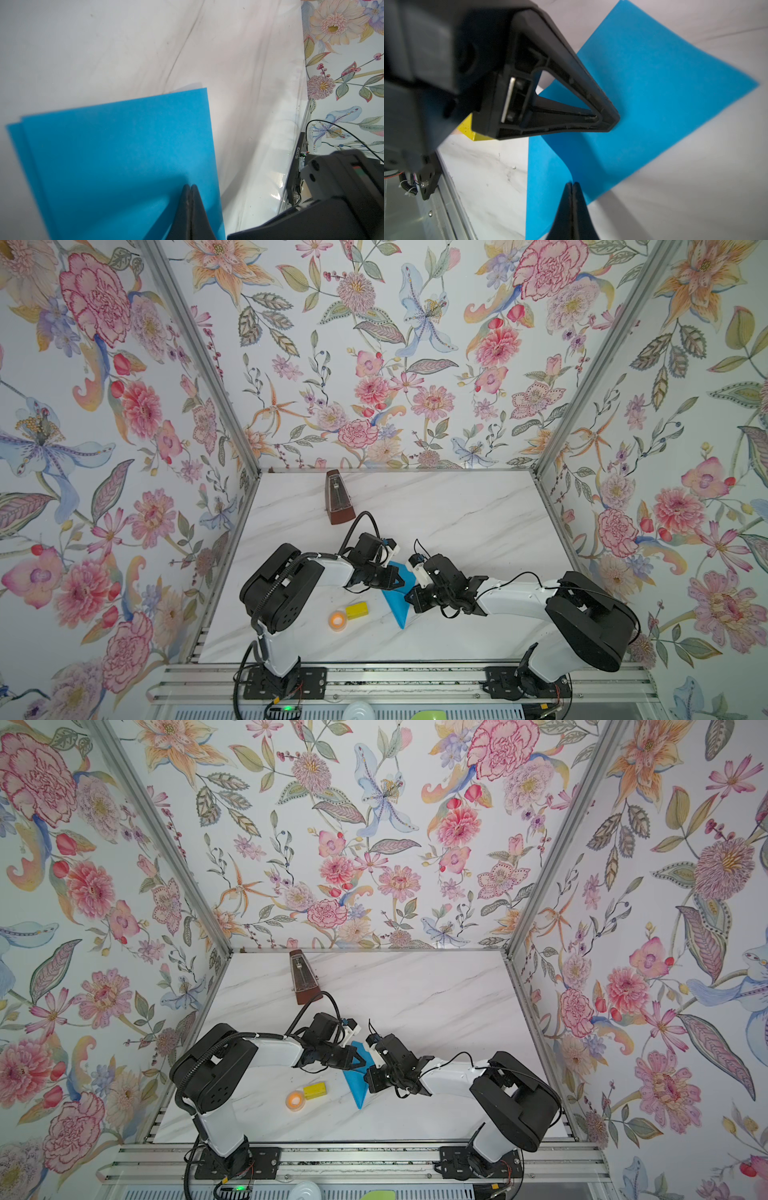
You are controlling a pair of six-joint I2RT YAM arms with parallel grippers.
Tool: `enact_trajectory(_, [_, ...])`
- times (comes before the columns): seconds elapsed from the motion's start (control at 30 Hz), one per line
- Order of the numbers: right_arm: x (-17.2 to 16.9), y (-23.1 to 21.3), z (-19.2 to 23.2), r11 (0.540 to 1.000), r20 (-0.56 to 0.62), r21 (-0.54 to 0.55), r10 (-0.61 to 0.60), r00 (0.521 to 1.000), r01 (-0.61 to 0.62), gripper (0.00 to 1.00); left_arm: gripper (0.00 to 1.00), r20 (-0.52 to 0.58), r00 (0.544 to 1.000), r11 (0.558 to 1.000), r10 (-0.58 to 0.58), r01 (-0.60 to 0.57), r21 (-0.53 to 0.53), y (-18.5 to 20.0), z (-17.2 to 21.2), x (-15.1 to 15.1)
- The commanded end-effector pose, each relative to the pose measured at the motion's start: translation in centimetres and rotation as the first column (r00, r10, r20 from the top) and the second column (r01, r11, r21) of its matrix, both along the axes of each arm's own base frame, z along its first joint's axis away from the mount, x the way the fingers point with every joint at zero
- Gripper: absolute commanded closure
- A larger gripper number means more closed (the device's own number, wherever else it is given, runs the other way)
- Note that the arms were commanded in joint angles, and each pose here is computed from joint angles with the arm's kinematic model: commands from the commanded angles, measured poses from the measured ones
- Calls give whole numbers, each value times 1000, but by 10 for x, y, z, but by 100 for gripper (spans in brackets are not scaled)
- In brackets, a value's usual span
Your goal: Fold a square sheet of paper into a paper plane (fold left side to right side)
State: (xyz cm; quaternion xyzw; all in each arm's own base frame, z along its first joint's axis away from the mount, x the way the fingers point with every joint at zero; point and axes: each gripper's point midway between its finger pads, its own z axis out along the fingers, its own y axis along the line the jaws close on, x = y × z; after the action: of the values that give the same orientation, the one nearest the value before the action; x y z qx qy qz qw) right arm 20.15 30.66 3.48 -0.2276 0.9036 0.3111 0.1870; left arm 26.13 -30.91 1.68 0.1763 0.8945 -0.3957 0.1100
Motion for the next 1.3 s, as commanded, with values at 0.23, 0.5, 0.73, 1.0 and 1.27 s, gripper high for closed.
enact_trajectory(0.23, [-3, -13, -5, 999, -16, -27, -36, 999, 36, 100, 98, -42, 998, 992, 40, -35, 117, 19, -26, -3])
enact_trajectory(0.5, [-3, -17, -7, 998, -11, -39, -47, 999, 47, 100, 98, -39, 998, 993, 40, -35, 115, 20, -24, -2])
enact_trajectory(0.73, [2, -18, -7, 998, -2, -42, -55, 998, 55, 100, 98, -43, 999, 992, 33, -27, 119, 20, -26, -3])
enact_trajectory(1.0, [1, -18, -12, 998, -17, -46, -52, 999, 51, 100, 98, -40, 999, 993, 30, -25, 117, 20, -25, -2])
enact_trajectory(1.27, [-1, -21, -18, 996, -29, -61, -59, 998, 57, 100, 99, -38, 999, 992, 34, -29, 121, 22, -25, 0])
